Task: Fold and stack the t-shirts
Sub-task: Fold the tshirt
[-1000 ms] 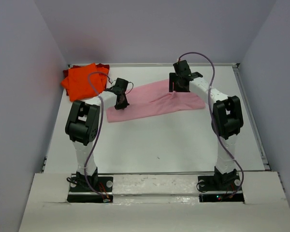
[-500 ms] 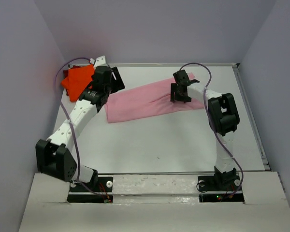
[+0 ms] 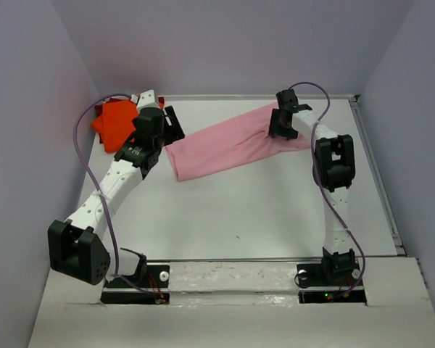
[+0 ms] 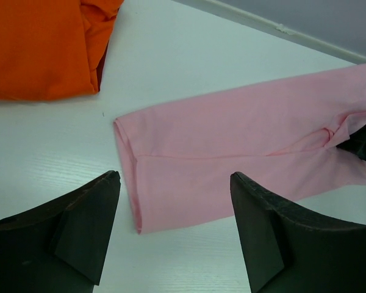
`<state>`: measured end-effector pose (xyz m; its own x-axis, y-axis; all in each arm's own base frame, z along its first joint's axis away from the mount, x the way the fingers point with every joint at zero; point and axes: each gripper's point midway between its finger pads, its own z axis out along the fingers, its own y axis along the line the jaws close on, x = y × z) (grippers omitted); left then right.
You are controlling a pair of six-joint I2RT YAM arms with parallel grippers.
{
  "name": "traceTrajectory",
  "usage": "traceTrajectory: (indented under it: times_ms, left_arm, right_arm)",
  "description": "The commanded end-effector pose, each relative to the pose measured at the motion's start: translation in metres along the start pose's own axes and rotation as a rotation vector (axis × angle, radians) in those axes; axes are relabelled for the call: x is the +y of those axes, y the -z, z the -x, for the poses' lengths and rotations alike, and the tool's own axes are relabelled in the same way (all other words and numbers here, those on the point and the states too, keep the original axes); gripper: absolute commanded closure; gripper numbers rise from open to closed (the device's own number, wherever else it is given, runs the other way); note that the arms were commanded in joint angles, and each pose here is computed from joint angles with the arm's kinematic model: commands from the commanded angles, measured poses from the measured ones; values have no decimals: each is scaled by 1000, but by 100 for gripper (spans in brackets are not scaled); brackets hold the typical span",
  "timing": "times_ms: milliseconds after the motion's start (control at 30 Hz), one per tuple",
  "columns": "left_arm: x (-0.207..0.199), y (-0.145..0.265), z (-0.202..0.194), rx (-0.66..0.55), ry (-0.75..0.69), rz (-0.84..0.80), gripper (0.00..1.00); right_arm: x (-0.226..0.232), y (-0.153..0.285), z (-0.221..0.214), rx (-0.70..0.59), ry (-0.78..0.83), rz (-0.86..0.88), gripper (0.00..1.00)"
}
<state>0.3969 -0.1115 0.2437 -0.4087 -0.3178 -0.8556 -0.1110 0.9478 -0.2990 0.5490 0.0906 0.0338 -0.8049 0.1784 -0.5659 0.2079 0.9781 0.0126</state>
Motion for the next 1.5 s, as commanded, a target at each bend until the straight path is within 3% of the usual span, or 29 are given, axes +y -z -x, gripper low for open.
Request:
traceTrajectory:
  times_ms: [0,167,367,433,633,833,933,1033,1100,1233,1467]
  left_arm:
    - [-3,12,27,-86,16,-22,17]
    - [-3,9,25,-73,19,-25,17]
    - [-1,8,25,-76,20,-17,16]
    - [0,6,24,-73,19,-15,16]
    - [-2,2,19,-50,23,-32,16]
    - [6,2,26,-61,47,-27,16]
    - [18,6,38,-90,68,-6,16]
    - [30,15,50,-142,89,17,16]
    - [32,18,55,-163,88,23,16]
    - [36,16,52,-157,83,40,16]
    - [34,5,42,-117,77,35,16]
  right_arm:
    - [-22,-1,9,24,15,-61,31]
    - [-65,-13,34,33,-57,-131,30]
    - [-51,19,52,-29,-65,-22,30]
    - [-48,50,72,-94,-75,13,29]
    - [24,149,98,-220,4,266,25]
    - [142,191,47,-231,214,599,20]
    - [183,175,15,-179,214,739,20]
    - [230,158,-37,-41,192,927,20]
    - [257,139,-74,31,226,931,19]
    - [295,133,-101,67,263,958,18]
    - [325,137,-111,82,267,996,17]
